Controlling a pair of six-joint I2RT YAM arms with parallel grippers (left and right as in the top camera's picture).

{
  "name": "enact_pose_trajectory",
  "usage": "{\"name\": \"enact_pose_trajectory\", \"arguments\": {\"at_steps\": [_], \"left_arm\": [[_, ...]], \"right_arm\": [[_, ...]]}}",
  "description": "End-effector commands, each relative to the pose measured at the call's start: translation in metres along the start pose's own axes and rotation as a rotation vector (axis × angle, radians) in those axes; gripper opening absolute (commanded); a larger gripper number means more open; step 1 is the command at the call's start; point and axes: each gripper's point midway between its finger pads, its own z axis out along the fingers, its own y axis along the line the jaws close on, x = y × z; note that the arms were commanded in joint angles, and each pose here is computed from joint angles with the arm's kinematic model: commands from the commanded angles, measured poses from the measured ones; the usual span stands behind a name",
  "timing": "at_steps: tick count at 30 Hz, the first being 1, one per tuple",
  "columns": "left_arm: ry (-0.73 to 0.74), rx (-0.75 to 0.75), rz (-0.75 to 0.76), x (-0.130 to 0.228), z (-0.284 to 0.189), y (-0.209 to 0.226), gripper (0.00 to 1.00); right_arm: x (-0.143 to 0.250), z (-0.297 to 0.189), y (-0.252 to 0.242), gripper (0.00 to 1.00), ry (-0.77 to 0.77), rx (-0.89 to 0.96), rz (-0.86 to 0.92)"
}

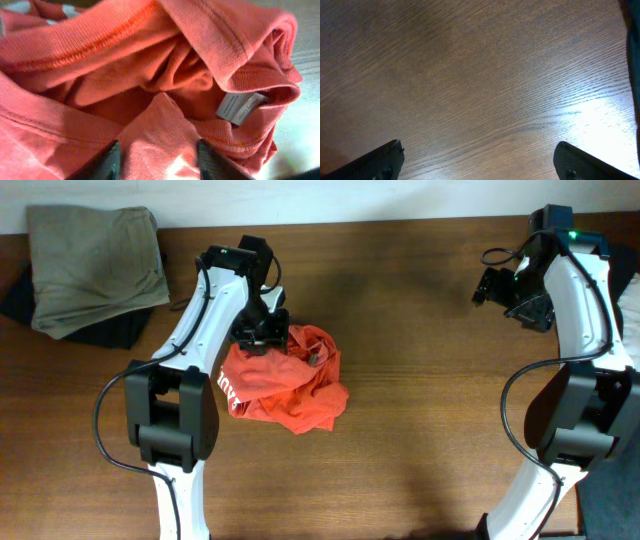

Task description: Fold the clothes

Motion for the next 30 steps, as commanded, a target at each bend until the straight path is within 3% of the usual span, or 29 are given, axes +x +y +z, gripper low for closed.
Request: {"name": "enact_pose_trajectory", "arguments": {"at_steps": [1,3,12,23,25,27,30], "left_arm": [[0.021,0.028,0.017,0.007,-0.002,-0.005,0.15],[0.029,0.027,0.015,0.009,-0.002,-0.004,0.0],[0.109,0.023,0.006,0.045,-0.028,-0.012,0.0],[0.256,-0.04,0.182,0.105,-0.023,-0.065,0.03],[0.274,-0.048,0.208,0.112,-0.021,-0.073,0.11],[0.281,-0.054,0.233,0.117,-0.019,-0.081,0.39],[0.283,-0.057,0.256,0.121,-0.017,-0.087,0.42]], "right_arm": [[-0.004,-0.003,0.0,0.99,-0.014,0.001,0.009],[-0.004,-0.003,0.0,0.99,-0.014,0.001,0.009],[-0.004,-0.003,0.0,0.99,-0.014,0.001,0.009],[-0.004,-0.003,0.0,0.99,-0.014,0.001,0.009],[-0.004,-0.003,0.0,0.99,-0.014,0.001,0.009],[-0.004,-0.003,0.0,0.99,-0.014,0.001,0.009],[-0.004,-0.003,0.0,0.99,-0.014,0.001,0.009]]}}
